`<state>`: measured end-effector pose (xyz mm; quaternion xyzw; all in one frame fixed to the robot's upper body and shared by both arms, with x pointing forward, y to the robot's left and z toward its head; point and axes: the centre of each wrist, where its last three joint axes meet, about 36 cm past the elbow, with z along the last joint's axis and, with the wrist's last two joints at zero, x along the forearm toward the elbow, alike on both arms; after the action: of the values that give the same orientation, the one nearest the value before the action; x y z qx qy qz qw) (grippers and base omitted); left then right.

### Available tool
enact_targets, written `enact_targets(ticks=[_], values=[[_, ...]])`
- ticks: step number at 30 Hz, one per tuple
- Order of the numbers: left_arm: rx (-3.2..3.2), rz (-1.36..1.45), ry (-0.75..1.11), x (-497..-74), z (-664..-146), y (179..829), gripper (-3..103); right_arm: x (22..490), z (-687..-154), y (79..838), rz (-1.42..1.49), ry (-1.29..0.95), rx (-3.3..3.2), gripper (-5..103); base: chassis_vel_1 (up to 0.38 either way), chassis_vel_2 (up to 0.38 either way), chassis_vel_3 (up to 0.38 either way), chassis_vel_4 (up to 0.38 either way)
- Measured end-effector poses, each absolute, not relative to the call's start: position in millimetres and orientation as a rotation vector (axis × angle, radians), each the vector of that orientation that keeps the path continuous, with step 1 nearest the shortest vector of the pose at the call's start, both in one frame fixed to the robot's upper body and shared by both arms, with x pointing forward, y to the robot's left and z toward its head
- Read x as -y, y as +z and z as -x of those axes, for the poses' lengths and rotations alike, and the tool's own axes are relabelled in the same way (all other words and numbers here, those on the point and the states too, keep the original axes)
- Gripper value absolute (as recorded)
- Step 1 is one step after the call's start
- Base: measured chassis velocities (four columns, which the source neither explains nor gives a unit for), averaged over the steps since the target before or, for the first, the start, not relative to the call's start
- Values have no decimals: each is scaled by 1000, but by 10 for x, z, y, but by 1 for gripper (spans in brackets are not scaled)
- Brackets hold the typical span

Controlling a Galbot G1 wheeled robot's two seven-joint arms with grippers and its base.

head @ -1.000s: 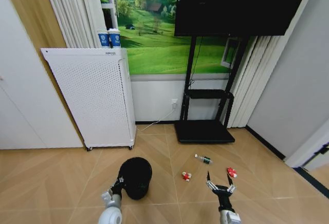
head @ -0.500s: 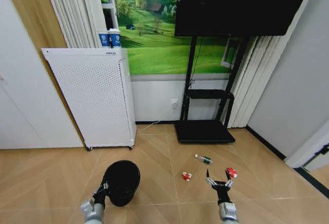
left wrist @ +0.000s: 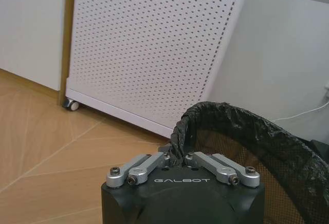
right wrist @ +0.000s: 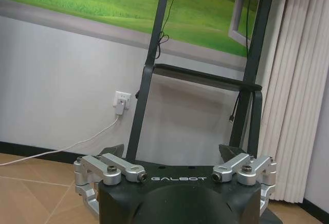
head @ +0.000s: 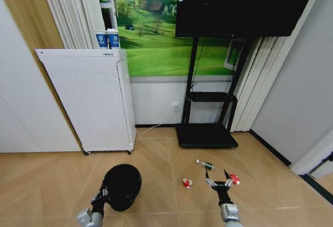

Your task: Pick up the trash bin and place the garbage on the floor into it.

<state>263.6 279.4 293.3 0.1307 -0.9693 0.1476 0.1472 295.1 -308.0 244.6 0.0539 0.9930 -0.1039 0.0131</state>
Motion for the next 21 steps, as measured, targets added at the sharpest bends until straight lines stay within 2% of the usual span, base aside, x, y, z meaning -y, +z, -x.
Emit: enact_targets(ticks=[11, 15, 21], values=[[2785, -391, 417, -2804, -2527, 2921, 7, 3120, -2891, 2346, -147, -427, -3063, 100, -437, 3, 469, -14], [2781, -398, 411, -2821, -2471, 2923, 7, 3121, -2853, 2332, -157, -453, -3064, 100, -103, 30, 100, -3], [2731, -425, 349, -2957, -2030, 2921, 7, 3197, -2829, 2237, -214, -550, -3127, 100, 92, -12, -108, 5]])
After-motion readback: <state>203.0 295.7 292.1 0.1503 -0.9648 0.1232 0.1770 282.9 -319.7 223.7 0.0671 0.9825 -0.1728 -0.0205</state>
